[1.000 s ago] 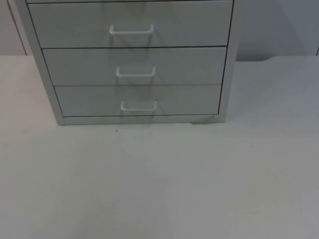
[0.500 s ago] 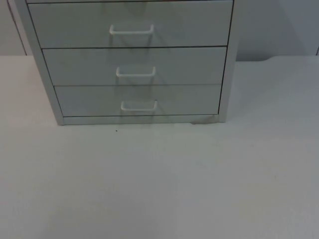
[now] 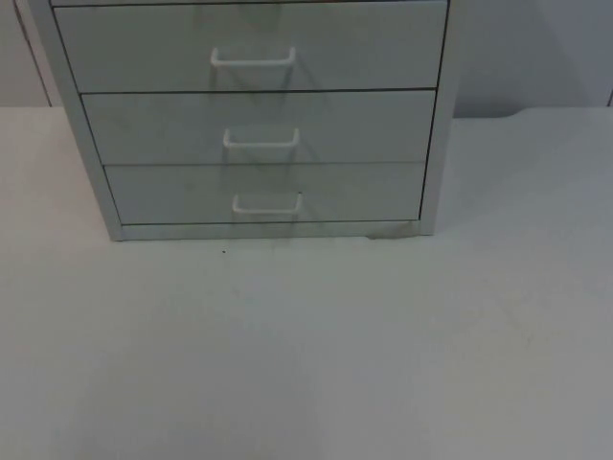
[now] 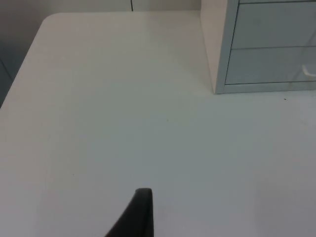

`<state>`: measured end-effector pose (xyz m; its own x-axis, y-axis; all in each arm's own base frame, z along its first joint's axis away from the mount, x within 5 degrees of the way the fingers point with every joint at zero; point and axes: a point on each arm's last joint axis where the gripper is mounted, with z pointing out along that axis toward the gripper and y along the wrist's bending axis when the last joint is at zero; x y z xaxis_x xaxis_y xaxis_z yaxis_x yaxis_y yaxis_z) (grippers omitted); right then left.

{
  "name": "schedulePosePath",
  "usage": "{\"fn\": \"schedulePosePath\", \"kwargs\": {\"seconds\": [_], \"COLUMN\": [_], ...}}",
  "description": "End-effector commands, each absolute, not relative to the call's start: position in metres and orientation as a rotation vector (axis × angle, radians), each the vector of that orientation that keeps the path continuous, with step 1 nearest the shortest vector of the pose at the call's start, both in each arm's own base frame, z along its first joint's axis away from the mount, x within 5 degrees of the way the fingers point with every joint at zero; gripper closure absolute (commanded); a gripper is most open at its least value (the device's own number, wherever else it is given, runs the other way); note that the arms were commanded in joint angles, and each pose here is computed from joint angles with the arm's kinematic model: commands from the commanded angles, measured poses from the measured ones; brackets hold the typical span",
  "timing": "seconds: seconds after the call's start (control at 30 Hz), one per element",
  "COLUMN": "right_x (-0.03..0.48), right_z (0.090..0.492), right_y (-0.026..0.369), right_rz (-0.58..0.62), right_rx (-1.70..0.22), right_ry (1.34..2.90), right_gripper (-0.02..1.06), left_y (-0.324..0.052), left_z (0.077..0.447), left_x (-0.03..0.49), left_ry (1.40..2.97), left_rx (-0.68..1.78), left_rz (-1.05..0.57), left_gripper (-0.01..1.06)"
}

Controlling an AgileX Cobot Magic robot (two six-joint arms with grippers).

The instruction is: Open the drawer with the left hand, place the block into the drawer with the right hand, then close the drawer with the left hand.

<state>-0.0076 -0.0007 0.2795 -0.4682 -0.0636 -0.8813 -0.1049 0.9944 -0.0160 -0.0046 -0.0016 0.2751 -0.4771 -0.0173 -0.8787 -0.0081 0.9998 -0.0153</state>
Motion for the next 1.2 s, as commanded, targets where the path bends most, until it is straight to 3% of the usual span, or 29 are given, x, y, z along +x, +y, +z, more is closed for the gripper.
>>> {"fn": "schedulePosePath", "kwargs": {"seconds": [0.0,1.17], "right_x": [-0.0073,-0.0074], "right_z": [0.2797,0.2797], "right_y": [-0.0007,-0.0002], "right_rz": [0.045,0.05], "right_rx": [-0.119,-0.116], "right_ry": [2.046,2.046], "right_gripper": [-0.01,-0.01], "left_y": [-0.0017,-0.0017], "left_z": [0.2744,0.2745], "left_x": [-0.0049,-0.0048], "left_ry": [2.066,2.064], "left_rx": [-0.029,-0.029], "left_rz": [-0.017,-0.017], "left_gripper": [0.0,0.0]}}
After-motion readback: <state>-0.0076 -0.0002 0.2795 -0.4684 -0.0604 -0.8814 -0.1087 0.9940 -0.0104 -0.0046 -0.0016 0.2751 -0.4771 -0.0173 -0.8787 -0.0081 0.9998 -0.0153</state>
